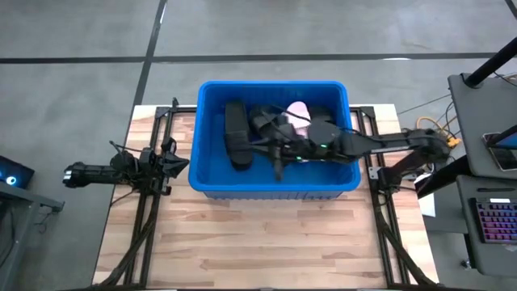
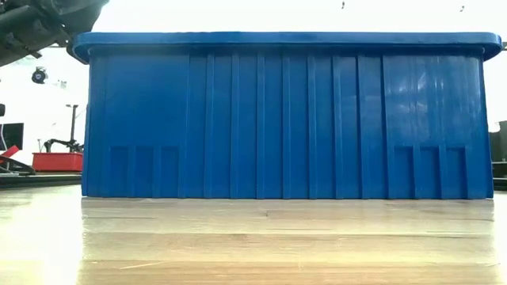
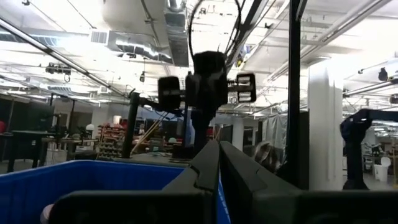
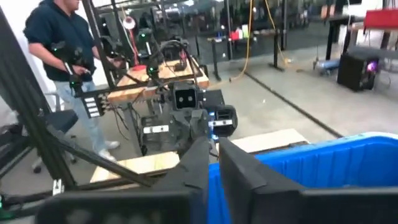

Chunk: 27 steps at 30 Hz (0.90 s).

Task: Pick and place slides into bin
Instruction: Return to Home Position

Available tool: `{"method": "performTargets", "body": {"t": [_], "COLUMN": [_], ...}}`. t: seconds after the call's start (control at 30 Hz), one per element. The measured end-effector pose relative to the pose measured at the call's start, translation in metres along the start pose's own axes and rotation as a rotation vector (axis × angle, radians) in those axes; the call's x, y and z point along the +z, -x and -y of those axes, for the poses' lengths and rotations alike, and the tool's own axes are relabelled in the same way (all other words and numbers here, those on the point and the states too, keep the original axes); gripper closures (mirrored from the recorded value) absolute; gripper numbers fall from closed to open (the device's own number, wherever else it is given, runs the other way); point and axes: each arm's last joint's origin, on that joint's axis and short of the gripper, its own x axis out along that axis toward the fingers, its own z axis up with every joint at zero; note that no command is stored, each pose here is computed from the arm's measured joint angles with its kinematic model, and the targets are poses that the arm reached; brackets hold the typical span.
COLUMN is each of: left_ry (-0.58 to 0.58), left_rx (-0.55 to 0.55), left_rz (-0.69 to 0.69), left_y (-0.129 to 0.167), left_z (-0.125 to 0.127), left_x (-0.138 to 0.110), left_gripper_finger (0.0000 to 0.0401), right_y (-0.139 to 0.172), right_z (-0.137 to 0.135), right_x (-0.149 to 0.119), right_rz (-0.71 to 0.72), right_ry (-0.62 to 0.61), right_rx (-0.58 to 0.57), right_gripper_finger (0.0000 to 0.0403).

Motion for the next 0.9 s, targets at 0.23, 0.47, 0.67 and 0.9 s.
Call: {"method": "performTargets", "body": {"t": [0.23, 0.47, 0.67, 0.9], "left_ry": [-0.002, -0.003, -0.006, -0.074], "left_rx": [0.007, 0.066, 0.109, 0.127], "left_rz": [-0.011, -0.004, -0.02, -0.039], "left_y": [-0.001, 0.0, -0.001, -0.002], "left_z": [0.0, -0.002, -0.003, -0.004], "left_x": [-0.001, -0.001, -0.003, -0.005], "left_gripper_finger": [0.0401, 0.0401, 0.0401, 0.0401], "right_y": [0.07, 0.127, 0.177, 0.214], "right_z": [0.003, 0.013, 0.028, 0.039], "right_x": [-0.026, -0.063, -0.084, -0.103], "right_rz": [0.107, 0.127, 0.251, 0.448], "right_ry": [0.056, 0.171, 0.133, 0.085], "right_rx": [-0.087, -0.112, -0.182, -0.184], "right_gripper_finger": [0.0393, 0.0394, 0.0394, 0.0394]}}
